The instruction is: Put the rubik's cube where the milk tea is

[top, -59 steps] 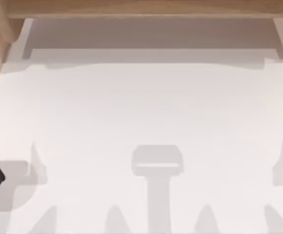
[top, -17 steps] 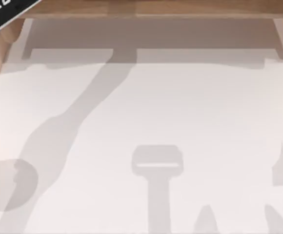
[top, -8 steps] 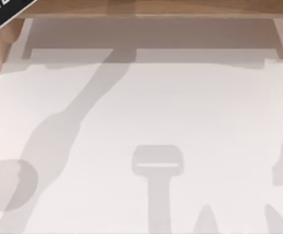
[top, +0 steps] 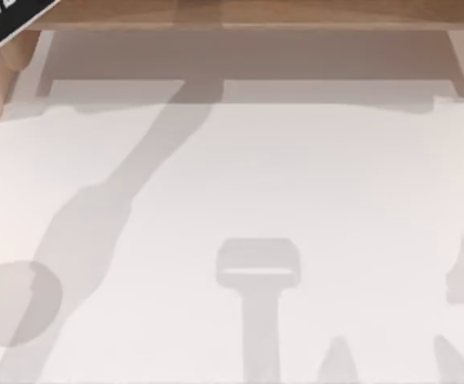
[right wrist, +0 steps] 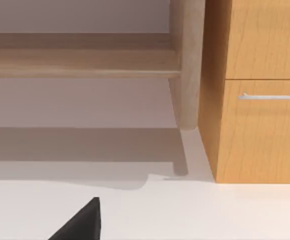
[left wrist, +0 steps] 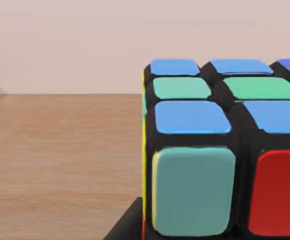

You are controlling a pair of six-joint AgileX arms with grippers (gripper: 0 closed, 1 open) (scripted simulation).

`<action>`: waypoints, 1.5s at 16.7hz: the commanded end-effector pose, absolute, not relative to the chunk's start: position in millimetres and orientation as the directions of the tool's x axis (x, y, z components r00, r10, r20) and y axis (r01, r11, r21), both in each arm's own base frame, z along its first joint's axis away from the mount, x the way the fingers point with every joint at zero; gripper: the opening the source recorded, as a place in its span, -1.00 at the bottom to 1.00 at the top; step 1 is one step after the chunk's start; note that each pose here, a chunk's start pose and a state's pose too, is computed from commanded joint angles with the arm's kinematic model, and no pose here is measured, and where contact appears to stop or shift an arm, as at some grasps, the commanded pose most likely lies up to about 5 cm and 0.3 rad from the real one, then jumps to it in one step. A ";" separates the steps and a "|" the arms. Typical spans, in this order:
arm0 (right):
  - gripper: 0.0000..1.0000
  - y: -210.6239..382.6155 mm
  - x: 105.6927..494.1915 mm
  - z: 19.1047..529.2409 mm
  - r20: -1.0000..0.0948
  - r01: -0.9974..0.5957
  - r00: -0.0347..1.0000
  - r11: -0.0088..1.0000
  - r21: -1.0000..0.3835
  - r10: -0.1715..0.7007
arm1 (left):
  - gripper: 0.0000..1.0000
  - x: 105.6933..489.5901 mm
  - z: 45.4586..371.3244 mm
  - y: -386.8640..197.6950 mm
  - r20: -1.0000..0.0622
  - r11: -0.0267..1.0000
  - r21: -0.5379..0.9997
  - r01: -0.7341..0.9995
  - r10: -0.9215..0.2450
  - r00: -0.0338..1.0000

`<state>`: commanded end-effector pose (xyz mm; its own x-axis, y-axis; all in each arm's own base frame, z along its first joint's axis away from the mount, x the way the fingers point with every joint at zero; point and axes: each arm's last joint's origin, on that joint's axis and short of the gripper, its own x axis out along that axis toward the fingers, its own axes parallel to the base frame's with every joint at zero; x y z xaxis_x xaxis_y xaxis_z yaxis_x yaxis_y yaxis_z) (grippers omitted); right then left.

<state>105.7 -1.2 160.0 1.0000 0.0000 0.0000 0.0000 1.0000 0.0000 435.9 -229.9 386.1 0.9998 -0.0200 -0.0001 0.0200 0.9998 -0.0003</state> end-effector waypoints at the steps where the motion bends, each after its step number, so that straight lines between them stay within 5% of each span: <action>1: 1.00 -1.2 105.7 160.0 0.000 0.000 1.000 1.000 0.000 0.000 | -0.66 435.9 386.1 -229.9 0.000 1.000 0.000 0.020 -0.020 1.000; 4: 1.00 -1.2 105.7 160.0 0.000 0.000 1.000 1.000 0.000 0.000 | -1.00 435.9 386.1 -229.9 0.000 1.000 0.000 0.020 -0.020 1.000; 25: 1.00 -1.2 105.7 160.0 0.000 0.000 1.000 1.000 0.000 0.000 | -1.00 431.2 416.5 -213.0 0.037 1.000 -0.007 0.001 0.000 0.999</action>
